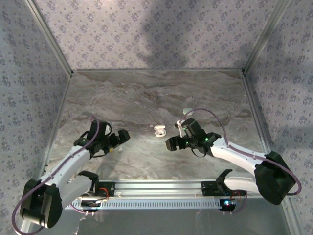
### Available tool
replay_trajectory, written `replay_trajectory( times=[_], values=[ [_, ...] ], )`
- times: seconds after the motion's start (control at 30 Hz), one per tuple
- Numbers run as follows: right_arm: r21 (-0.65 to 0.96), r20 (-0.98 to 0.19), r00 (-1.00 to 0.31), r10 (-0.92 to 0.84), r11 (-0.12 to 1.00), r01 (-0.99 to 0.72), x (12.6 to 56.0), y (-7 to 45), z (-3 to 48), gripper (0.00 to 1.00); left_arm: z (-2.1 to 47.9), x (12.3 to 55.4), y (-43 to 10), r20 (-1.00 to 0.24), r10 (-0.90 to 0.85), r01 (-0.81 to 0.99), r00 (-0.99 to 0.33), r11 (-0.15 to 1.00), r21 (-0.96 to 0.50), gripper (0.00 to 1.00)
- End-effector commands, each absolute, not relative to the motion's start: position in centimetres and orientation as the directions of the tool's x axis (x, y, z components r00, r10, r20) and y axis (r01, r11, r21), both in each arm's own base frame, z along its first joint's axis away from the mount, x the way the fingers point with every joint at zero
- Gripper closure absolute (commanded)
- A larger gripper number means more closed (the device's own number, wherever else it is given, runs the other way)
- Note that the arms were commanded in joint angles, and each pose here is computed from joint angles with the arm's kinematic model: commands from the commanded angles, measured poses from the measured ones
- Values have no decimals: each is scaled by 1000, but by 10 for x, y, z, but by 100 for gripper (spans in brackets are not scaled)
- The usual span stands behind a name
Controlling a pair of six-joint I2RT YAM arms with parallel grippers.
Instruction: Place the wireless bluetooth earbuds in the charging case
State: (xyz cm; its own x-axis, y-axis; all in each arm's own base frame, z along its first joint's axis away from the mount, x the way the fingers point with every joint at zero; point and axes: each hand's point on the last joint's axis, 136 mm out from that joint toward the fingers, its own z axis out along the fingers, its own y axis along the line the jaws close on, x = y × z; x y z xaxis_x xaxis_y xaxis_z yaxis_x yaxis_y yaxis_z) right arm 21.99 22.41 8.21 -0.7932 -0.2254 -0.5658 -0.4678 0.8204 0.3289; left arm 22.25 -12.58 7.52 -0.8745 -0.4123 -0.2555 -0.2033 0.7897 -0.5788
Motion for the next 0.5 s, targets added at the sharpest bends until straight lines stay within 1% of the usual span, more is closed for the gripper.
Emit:
replay_trajectory(
  times=[0.0, 0.2, 0.47],
  values=[
    [278, -624, -751, -217, 836, -473, 225, 215, 85, 10, 86, 229, -124, -302, -388, -165, -871, 809, -565, 0],
    [284, -661, -729, -178, 840, -463, 226, 207, 91, 10, 75, 235, -130, -271, -356, -161, -894, 821, -548, 0],
    [290, -652, -737, -180, 838, -461, 226, 208, 88, 10, 66, 237, -142, -225, -314, -141, -922, 815, -562, 0]
  ],
)
